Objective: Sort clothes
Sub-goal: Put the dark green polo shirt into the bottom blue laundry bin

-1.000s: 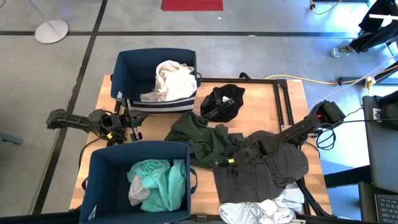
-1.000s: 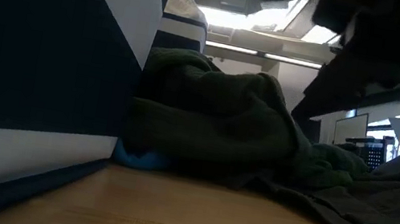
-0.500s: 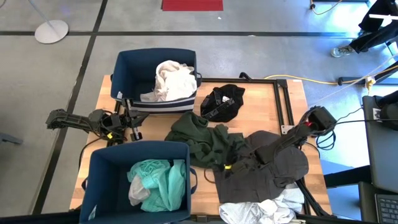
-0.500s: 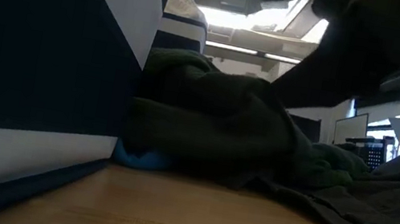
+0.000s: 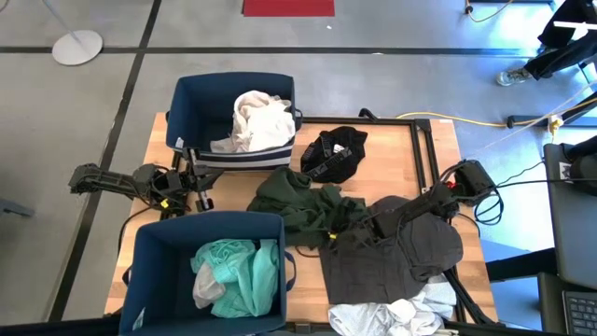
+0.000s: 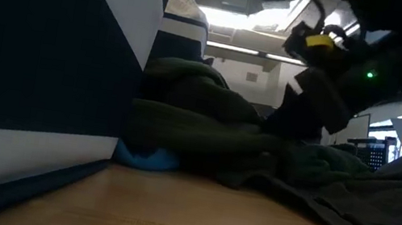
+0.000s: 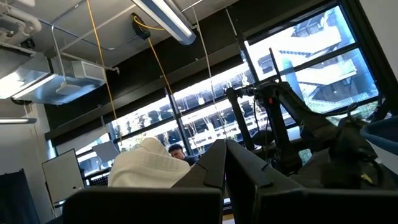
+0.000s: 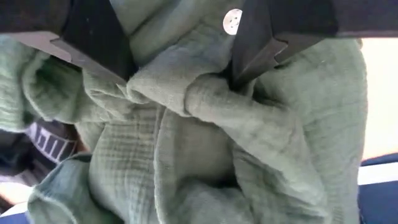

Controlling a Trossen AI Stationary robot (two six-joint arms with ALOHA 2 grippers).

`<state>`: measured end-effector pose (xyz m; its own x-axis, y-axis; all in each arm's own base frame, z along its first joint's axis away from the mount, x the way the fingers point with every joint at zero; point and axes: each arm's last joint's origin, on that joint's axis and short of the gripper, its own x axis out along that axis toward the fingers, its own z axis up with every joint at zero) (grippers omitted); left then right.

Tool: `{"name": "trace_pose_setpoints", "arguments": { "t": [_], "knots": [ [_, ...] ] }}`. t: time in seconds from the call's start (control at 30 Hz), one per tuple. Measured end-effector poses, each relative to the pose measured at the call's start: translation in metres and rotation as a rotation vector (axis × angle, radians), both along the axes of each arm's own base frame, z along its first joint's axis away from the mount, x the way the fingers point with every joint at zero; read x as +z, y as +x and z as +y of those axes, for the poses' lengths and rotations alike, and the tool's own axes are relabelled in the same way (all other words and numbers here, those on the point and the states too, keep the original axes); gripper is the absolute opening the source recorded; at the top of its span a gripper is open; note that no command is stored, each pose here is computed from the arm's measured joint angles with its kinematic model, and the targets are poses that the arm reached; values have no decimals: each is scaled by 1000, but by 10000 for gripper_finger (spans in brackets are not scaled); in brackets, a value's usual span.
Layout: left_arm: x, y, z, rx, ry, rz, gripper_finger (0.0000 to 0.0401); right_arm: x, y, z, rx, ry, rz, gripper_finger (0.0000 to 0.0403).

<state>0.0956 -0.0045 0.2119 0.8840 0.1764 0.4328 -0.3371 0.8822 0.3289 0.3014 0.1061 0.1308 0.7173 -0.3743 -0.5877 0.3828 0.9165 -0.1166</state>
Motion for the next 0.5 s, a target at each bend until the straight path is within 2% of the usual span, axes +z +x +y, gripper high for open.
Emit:
{"name": "trace_pose_setpoints", "arguments": {
  "t": [0.1, 0.2, 0.3, 0.5],
  "knots": [
    [0, 0, 0, -1, -2, 0, 0, -2, 3, -9, 12, 48, 33, 258],
    [0, 0, 0, 0, -2, 0, 0, -4, 3, -18, -4, 94, 68, 230],
    [0, 0, 0, 0, -2, 0, 0, -7, 3, -25, -16, 102, 111, 178],
    [0, 0, 0, 0, -2, 0, 0, -10, -2, -35, -37, 95, 199, 36]
  ]
}}
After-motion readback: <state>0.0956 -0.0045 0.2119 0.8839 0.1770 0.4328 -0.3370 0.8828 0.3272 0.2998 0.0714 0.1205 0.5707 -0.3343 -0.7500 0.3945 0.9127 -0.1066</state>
